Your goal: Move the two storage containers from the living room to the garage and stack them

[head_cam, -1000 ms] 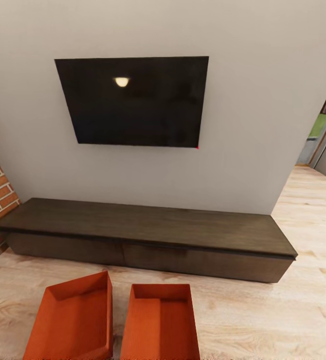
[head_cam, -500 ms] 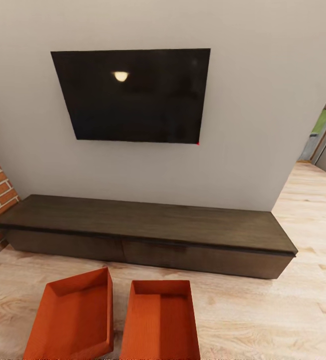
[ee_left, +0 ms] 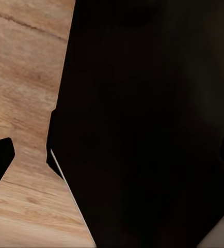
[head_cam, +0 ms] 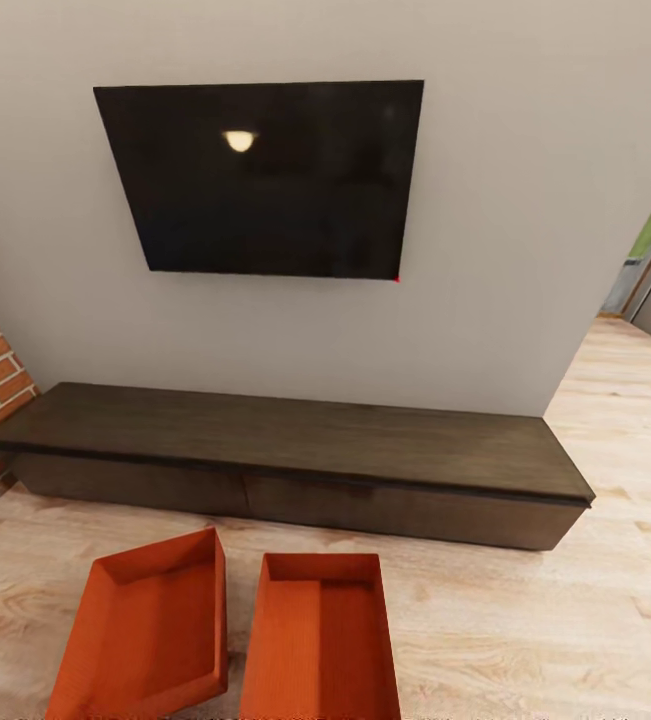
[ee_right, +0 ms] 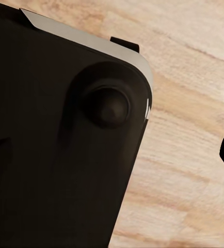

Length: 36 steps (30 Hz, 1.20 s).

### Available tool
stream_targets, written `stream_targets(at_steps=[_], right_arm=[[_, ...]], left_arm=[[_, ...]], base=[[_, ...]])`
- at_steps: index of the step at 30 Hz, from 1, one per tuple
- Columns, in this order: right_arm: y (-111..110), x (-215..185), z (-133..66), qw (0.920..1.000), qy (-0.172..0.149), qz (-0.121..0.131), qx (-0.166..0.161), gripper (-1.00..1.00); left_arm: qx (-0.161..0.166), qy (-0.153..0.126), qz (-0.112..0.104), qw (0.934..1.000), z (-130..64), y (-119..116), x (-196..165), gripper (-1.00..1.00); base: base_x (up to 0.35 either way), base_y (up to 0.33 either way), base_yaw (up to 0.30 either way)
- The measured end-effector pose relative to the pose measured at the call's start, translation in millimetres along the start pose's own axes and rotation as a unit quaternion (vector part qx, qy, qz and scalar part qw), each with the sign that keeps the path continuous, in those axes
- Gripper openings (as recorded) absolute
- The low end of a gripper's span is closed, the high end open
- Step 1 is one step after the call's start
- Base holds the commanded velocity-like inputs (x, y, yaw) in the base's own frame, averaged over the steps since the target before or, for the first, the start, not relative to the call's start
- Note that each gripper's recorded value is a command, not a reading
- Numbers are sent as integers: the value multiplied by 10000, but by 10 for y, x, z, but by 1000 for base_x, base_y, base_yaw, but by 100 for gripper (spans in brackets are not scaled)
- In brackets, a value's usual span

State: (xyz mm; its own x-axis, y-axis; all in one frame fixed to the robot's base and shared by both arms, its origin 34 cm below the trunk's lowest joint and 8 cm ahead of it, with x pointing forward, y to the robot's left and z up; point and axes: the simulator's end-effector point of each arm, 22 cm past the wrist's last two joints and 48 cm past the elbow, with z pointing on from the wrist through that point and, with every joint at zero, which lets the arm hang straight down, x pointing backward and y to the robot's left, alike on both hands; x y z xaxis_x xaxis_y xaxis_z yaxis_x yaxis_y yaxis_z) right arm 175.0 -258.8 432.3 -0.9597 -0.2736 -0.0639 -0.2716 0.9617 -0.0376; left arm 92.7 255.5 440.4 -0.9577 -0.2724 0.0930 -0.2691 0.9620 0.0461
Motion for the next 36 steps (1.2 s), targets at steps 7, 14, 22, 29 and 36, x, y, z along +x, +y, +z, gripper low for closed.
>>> stream_targets(at_steps=[7, 14, 22, 29, 36], right_arm=[[-2, 47, 0, 10000, 52, -6, 4, 100], [6, 89, 0, 9999, 105, -7, -3, 100], [19, 138, 0, 9999, 167, -9, -19, 100], [31, 180, -1, 9998, 221, -4, -34, 100], [40, 222, -2, 9996, 275, 2, -43, 100]], left_arm=[[-15, 54, 2, 10000, -1, 12, 42, 100], [-31, 109, 2, 9999, -3, 24, 84, 100], [-48, 171, 3, 9998, -5, 37, 132, 100], [-64, 225, 2, 9997, -8, 50, 174, 100], [-79, 280, 5, 9996, -11, 61, 216, 100]], base=[[0, 0, 20], [0, 0, 94], [0, 0, 105], [0, 0, 36], [0, 0, 3]])
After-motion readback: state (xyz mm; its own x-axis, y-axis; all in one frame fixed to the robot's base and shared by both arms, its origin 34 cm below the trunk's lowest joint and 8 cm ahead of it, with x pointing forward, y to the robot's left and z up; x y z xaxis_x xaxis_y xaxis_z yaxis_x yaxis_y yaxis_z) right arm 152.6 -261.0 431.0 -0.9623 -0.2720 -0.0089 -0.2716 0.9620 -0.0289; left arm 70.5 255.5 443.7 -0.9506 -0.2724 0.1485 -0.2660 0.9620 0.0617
